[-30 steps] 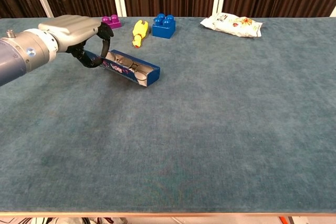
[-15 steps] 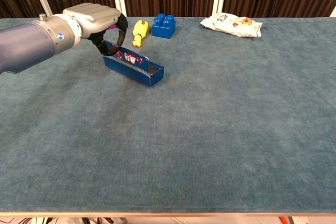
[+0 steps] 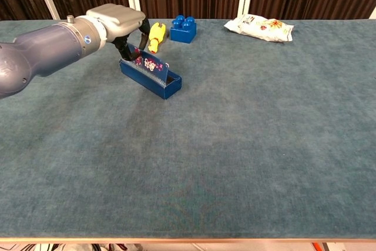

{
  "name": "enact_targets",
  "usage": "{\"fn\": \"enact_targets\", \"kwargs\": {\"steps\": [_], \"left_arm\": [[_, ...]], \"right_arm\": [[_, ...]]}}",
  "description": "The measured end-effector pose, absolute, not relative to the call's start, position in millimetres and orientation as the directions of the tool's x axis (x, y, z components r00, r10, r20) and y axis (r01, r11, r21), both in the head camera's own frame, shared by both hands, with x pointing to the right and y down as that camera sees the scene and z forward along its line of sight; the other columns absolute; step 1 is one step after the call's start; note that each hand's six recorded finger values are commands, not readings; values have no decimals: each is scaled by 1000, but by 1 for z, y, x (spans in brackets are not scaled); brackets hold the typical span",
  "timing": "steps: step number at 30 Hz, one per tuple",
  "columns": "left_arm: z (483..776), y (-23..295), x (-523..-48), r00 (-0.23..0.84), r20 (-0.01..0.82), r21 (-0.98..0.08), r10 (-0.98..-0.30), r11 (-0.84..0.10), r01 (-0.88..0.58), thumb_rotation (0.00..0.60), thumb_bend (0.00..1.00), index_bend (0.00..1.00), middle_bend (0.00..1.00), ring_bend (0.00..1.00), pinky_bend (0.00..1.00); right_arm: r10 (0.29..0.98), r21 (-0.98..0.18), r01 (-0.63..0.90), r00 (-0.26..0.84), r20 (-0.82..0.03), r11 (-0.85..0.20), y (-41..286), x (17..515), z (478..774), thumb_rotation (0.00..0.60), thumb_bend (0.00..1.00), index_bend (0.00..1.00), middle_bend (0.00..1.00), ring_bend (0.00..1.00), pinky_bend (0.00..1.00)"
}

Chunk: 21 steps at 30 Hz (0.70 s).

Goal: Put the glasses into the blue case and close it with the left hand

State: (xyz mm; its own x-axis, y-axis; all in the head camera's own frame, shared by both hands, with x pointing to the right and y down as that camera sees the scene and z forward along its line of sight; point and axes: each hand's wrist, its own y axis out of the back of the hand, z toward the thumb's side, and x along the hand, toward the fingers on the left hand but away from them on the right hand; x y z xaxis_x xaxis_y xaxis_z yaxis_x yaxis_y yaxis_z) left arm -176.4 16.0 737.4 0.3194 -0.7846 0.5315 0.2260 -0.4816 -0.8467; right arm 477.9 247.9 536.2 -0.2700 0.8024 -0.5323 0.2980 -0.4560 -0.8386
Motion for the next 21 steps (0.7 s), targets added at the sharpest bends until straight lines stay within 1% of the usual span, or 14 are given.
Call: {"fn": "enact_targets", "kwargs": {"steps": [6, 8, 11, 15, 16, 18, 19, 21], "left_arm": [[741, 11, -167, 320, 524, -851, -789, -471, 232, 600, 451, 556, 162, 68, 66], [742, 9, -165, 317, 522, -852, -792, -466, 238, 600, 451, 532, 162, 68, 66], [746, 8, -163, 310, 524, -850, -793, -463, 252, 600, 452, 463, 161, 68, 66], [753, 8, -161, 298, 537, -841, -789, -470, 269, 600, 437, 255, 157, 68, 64], [755, 8, -160, 294, 541, -838, -788, -472, 275, 600, 415, 195, 152, 69, 64], [757, 7, -159, 288, 546, -833, -787, -475, 283, 600, 370, 111, 143, 68, 63], [759, 7, -159, 283, 550, -830, -786, -477, 288, 600, 347, 76, 139, 68, 63], [762, 6, -158, 274, 554, -827, -786, -480, 294, 600, 312, 46, 135, 68, 63]], "right_arm": [[801, -838, 299, -271, -533, -457, 248, 478, 536, 600, 195, 0, 16, 125, 237], [800, -837, 300, -271, -535, -458, 248, 478, 536, 600, 194, 0, 16, 125, 237], [800, -837, 300, -271, -535, -458, 248, 478, 536, 600, 194, 0, 20, 125, 237], [799, -836, 302, -272, -537, -459, 248, 478, 536, 600, 194, 0, 24, 125, 237], [799, -835, 303, -272, -537, -458, 248, 478, 536, 600, 194, 0, 24, 125, 237], [799, -836, 305, -272, -537, -457, 248, 478, 536, 600, 194, 0, 24, 125, 237], [799, -836, 305, -273, -536, -456, 248, 479, 536, 600, 194, 0, 24, 125, 237], [799, -836, 305, -273, -536, -456, 248, 479, 536, 600, 193, 0, 24, 126, 237]]}}
